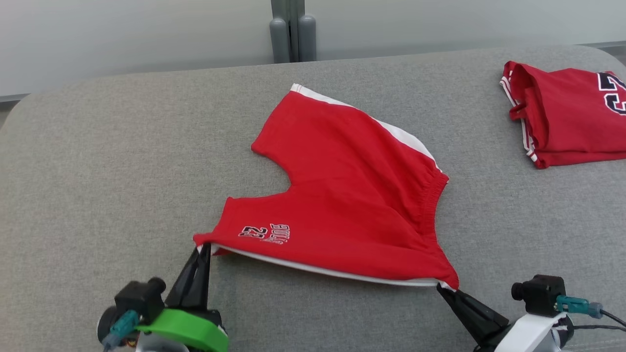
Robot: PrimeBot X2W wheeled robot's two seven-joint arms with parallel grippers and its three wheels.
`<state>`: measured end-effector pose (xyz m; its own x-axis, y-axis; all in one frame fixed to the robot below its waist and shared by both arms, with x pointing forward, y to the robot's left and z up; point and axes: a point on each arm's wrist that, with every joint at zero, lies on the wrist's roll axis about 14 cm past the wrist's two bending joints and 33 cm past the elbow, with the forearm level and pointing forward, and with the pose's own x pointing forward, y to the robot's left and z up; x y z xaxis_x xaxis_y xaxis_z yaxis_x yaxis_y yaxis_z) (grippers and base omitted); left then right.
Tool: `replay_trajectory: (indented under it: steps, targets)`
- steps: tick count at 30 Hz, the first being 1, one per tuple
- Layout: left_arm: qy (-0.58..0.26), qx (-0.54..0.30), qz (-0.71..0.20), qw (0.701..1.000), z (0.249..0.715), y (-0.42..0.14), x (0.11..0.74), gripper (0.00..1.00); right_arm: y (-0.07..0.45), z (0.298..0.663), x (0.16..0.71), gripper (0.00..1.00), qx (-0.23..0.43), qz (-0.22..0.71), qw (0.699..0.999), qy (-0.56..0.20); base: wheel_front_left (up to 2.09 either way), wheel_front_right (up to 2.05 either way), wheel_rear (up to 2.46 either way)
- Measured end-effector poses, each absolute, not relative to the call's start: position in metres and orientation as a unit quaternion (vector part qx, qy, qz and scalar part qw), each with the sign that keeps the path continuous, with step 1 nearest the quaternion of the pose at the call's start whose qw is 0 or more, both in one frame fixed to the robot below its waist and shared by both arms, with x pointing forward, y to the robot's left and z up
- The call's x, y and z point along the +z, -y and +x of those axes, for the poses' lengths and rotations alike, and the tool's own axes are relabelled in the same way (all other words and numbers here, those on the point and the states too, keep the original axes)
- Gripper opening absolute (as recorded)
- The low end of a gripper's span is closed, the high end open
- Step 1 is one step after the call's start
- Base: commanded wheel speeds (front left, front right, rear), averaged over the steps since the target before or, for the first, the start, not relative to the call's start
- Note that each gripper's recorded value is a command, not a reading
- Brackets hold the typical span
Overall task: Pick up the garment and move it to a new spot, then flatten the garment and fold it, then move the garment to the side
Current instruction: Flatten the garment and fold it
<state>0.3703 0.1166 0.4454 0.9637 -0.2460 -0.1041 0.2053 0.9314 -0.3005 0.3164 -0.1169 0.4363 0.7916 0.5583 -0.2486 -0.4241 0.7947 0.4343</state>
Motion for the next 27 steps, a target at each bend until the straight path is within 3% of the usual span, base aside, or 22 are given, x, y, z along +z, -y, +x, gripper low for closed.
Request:
replay_trajectory:
  steps: [14,27]
  targets:
    - [-0.014,-0.250,-0.010,0.968,0.505,-0.060,0.510,0.00,0.120,0.393,0.465,0.00,0.231,0.210,0.942,-0.122,0.00,0.00,0.00]
    - [-0.094,-0.287,0.062,0.951,0.606,-0.032,0.454,0.00,0.138,0.478,0.451,0.00,0.172,0.218,0.954,-0.113,0.00,0.00,0.00]
